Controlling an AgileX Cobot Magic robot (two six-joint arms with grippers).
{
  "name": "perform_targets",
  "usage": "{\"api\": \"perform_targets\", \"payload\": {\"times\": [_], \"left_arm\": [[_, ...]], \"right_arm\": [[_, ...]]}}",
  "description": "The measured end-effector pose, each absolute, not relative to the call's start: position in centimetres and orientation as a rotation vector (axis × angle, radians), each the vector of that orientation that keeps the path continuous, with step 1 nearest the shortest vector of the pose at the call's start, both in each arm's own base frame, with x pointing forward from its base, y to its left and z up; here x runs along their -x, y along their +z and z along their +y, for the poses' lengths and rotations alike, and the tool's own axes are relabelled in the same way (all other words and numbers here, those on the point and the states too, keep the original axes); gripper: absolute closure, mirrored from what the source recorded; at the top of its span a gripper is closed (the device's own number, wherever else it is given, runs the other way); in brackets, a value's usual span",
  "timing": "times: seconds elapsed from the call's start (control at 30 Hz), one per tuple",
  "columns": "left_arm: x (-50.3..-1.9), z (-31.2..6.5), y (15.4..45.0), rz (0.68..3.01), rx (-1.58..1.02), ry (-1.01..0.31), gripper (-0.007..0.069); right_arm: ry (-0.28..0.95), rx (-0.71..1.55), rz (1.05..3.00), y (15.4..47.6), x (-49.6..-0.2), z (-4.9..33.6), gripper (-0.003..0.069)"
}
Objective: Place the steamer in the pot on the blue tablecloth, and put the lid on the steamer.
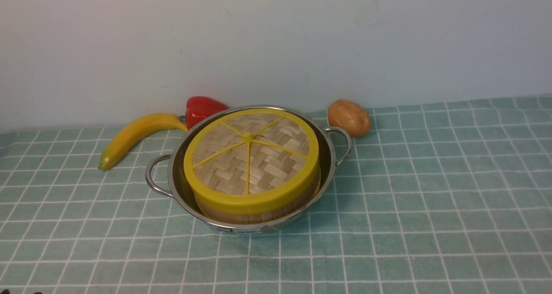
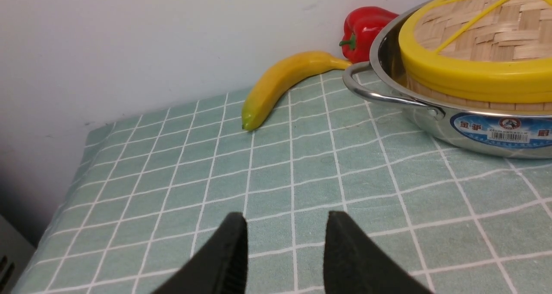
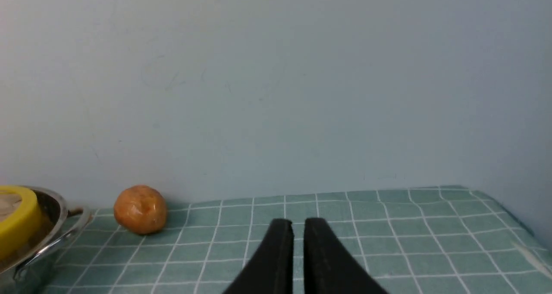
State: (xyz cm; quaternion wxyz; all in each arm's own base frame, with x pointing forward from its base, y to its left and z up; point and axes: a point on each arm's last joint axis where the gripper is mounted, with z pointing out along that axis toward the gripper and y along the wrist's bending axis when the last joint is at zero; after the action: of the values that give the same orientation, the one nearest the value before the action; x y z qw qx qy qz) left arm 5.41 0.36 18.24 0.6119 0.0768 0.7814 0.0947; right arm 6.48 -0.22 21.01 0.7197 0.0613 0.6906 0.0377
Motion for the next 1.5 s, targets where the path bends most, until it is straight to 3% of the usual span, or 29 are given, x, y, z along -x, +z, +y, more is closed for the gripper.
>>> {"api": "perform_targets", "payload": {"times": [0.4, 1.5], "left_arm": [[-5.4, 0.4, 18.2, 1.803, -0.177, 0.218, 0.0382], [-5.4, 0.4, 18.2, 1.803, -0.177, 0.218, 0.0382]], "right_arm": [[0.113, -0.235, 1.766, 18.7, -6.3, -0.4, 0.0566], [0.080, -0.174, 1.720, 18.9, -5.6, -0.2, 0.0489]]}}
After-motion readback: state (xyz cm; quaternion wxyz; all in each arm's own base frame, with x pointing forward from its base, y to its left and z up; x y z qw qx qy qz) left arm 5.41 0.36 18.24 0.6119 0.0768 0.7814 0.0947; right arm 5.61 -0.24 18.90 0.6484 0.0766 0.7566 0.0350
